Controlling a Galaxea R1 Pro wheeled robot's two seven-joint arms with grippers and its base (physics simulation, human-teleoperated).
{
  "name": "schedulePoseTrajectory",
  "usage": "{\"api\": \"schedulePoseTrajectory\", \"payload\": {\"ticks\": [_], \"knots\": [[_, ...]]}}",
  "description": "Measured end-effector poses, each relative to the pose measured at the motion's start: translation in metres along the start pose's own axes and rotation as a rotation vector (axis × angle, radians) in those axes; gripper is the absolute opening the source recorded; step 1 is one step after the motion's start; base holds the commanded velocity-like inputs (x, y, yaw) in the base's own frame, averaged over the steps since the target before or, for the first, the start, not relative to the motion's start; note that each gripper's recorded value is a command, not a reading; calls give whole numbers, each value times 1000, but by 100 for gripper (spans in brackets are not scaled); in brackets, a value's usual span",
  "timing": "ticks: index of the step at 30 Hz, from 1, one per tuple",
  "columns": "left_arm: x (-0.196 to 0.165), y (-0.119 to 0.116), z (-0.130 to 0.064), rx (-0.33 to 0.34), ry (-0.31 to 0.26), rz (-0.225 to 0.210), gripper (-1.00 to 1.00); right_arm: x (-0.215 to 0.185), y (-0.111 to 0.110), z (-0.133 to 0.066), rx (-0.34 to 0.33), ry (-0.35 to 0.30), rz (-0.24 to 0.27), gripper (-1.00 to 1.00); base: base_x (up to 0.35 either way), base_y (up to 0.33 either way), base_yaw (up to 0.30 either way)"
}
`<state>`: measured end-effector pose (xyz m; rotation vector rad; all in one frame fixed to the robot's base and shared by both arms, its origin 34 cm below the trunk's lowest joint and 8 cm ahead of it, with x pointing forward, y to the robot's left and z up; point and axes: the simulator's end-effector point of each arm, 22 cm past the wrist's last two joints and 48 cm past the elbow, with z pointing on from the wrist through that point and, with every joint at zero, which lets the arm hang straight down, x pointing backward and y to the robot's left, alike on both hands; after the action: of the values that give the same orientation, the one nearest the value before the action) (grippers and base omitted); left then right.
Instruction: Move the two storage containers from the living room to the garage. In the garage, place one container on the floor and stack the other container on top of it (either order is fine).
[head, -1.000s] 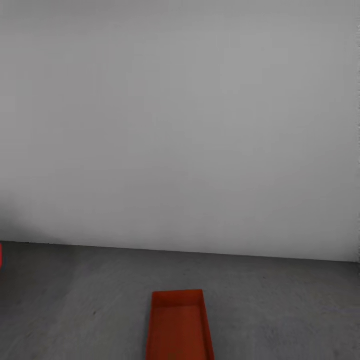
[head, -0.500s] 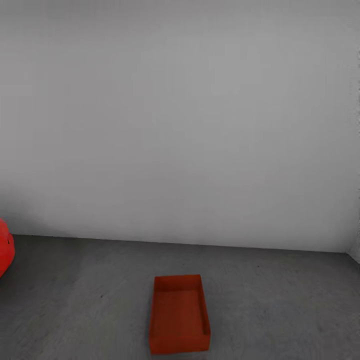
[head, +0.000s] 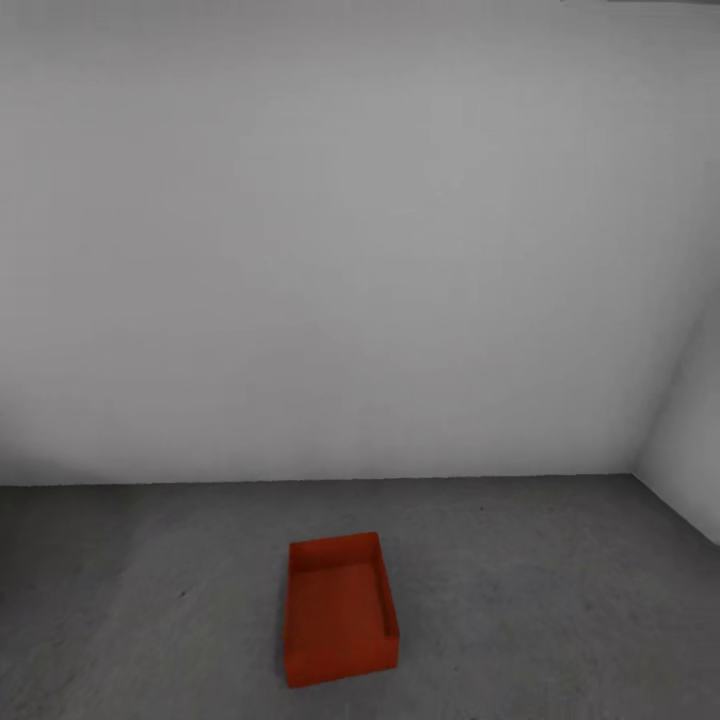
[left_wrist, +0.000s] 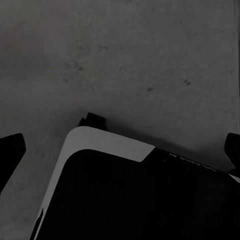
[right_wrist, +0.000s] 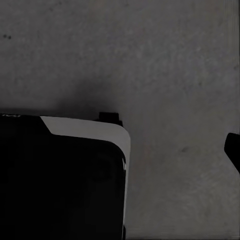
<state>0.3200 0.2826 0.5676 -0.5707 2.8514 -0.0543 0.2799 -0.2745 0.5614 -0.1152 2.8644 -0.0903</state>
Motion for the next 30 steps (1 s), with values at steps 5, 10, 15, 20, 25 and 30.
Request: {"api": "schedulePoseTrajectory", "payload": {"ticks": [5,10,15,20,25,30], "knots": [[0,0,0,0,0,0,100,0,-1,0,2,0,3,100,-5,3,-278],[0,1,0,-1,-1,0,100,0,-2,0,3,1,6,100,0,0,-279],[-1,1,0,-1,-1,0,100,1,-2,0,2,2,7,100,0,0,-279],[-2,2,0,-2,-5,8,100,1,-1,0,-2,3,8,100,0,0,-279],[-8,3,0,-1,-15,19,100,1,0,0,-3,3,9,100,0,0,-269],[-11,1,-1,2,-23,17,100,-1,0,0,-3,-1,10,100,0,0,-215]]}}
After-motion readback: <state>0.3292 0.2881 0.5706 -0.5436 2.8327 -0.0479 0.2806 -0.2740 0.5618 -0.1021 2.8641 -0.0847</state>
